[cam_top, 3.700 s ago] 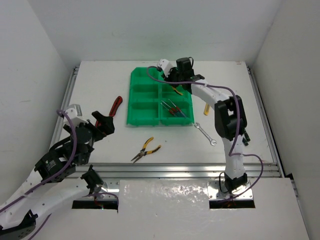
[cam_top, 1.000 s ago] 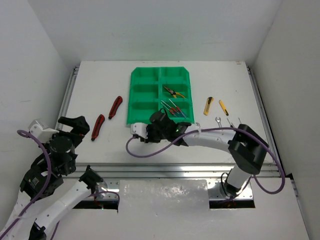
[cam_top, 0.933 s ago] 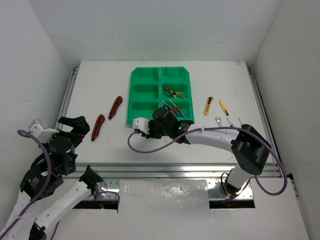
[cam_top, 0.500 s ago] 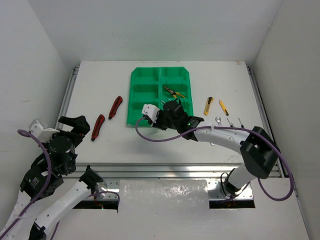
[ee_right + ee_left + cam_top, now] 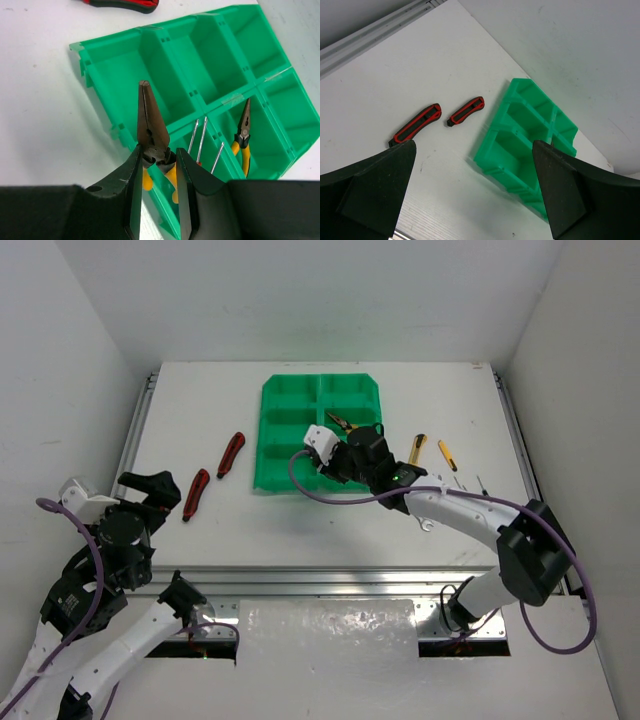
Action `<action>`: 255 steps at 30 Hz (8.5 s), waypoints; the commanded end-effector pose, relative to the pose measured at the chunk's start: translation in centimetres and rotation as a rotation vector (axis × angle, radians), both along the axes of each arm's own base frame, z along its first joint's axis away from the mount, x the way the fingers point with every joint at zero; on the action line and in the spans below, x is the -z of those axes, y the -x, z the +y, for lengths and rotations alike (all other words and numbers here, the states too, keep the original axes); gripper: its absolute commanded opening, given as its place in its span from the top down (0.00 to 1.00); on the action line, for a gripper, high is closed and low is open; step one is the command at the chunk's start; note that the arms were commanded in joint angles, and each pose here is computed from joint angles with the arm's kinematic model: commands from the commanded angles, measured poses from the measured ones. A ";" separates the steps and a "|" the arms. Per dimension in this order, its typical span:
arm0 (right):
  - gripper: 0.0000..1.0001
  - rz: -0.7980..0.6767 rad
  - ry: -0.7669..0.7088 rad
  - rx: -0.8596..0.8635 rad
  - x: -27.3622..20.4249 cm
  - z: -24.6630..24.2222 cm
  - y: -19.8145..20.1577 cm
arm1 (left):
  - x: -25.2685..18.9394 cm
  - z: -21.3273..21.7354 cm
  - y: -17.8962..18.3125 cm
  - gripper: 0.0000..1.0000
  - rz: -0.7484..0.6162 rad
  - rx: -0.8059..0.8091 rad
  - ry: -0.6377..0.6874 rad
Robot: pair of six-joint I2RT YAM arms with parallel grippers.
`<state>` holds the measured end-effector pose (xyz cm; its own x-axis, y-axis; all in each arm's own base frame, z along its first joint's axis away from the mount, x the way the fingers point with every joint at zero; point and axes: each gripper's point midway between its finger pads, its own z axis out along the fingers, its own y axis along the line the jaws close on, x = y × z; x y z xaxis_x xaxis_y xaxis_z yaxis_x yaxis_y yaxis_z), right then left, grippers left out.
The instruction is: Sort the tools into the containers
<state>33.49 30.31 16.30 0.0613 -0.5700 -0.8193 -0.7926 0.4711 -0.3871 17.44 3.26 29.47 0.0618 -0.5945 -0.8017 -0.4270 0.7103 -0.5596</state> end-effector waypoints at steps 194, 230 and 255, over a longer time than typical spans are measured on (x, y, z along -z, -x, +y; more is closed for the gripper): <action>0.67 0.918 0.112 1.042 18.5 -35.5 -11.4 | 8.9 -11.7 -8.4 0.00 0.412 0.495 -0.252; 0.19 -0.013 -0.214 0.152 -1.0 -8.6 -31.7 | 9.4 -11.8 -9.0 0.00 0.431 0.490 -0.263; 0.01 0.548 -0.437 0.301 -4.9 -12.3 0.9 | 21.2 -4.3 -29.1 0.12 0.908 0.639 -0.205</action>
<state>33.79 16.96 19.09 -0.5621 -0.1464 -0.8140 -0.5871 0.7638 0.2680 45.97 -1.45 6.76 -0.8754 -0.1498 -0.4596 -0.1442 0.9884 -0.0474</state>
